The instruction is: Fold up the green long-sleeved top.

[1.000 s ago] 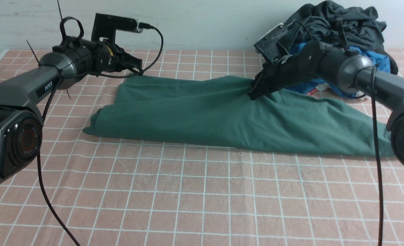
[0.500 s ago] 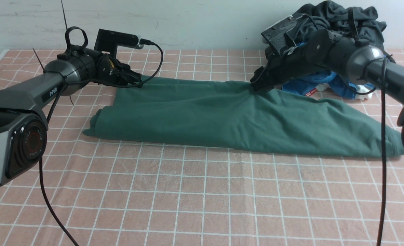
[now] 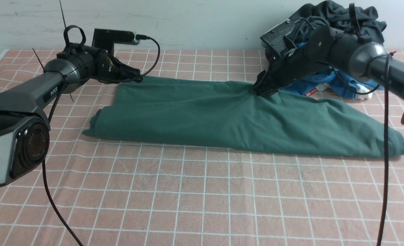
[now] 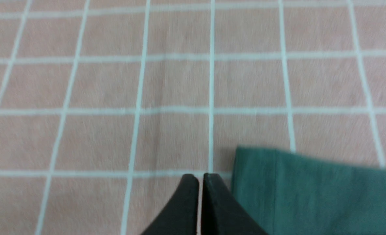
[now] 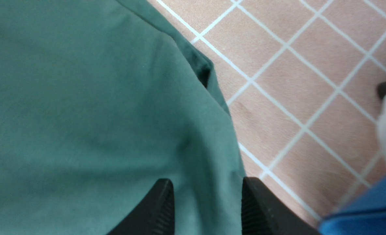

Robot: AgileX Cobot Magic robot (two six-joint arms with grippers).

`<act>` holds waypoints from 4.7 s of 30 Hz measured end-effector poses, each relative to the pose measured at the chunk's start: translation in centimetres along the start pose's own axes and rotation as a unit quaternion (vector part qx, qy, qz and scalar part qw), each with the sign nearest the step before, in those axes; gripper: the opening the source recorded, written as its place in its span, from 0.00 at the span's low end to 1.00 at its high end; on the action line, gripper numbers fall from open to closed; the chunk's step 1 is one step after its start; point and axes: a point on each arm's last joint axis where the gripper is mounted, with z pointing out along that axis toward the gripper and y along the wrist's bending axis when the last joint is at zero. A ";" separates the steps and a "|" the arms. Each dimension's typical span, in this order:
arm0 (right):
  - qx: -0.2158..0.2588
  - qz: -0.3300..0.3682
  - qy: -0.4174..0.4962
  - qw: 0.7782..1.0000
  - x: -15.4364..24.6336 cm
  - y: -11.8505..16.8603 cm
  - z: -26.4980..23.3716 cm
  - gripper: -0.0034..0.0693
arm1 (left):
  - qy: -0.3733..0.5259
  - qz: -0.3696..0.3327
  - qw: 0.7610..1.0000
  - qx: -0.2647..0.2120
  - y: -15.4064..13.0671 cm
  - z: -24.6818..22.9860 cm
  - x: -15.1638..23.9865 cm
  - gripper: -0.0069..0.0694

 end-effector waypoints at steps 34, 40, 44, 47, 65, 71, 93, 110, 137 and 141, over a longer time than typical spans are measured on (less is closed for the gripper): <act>0.059 0.458 0.229 0.857 20.0 -11.7 -9.3 0.66 | 0.117 0.112 0.974 0.161 0.3 -34.9 -8.4 0.10; 0.058 0.402 0.239 0.882 18.6 -11.2 -9.3 0.31 | 0.094 0.107 0.979 0.144 1.0 -40.2 -3.4 0.10; 0.104 0.352 0.248 0.897 16.5 -12.8 -12.7 0.13 | 0.115 0.082 0.984 0.110 2.0 -42.1 1.2 0.10; 0.192 0.333 0.241 0.891 14.3 -15.2 -17.7 0.13 | 0.158 0.051 0.982 0.087 2.7 -42.4 5.7 0.10; -0.037 0.219 0.047 0.974 -4.8 3.8 -12.8 0.13 | 0.199 -0.064 0.973 0.098 2.0 -37.7 17.1 0.10; -0.088 0.168 0.023 0.982 -5.6 13.1 -3.5 0.19 | 0.199 -0.070 0.972 0.103 1.9 -37.7 17.1 0.10; -0.075 0.123 0.082 0.986 -4.8 14.4 -1.2 0.18 | -0.046 0.042 0.988 0.138 0.9 -45.3 17.6 0.10; -0.011 0.034 -0.046 0.998 -12.7 14.8 -19.0 0.03 | -0.284 0.069 0.951 0.103 1.9 -49.5 21.3 0.10; -0.056 0.105 -0.438 0.891 20.7 19.8 -34.9 0.03 | -0.301 0.065 0.946 0.102 2.0 -49.7 21.6 0.10; -0.098 0.130 -0.449 0.879 25.2 21.0 -33.1 0.03 | -0.301 0.065 0.946 0.102 2.0 -49.7 21.6 0.10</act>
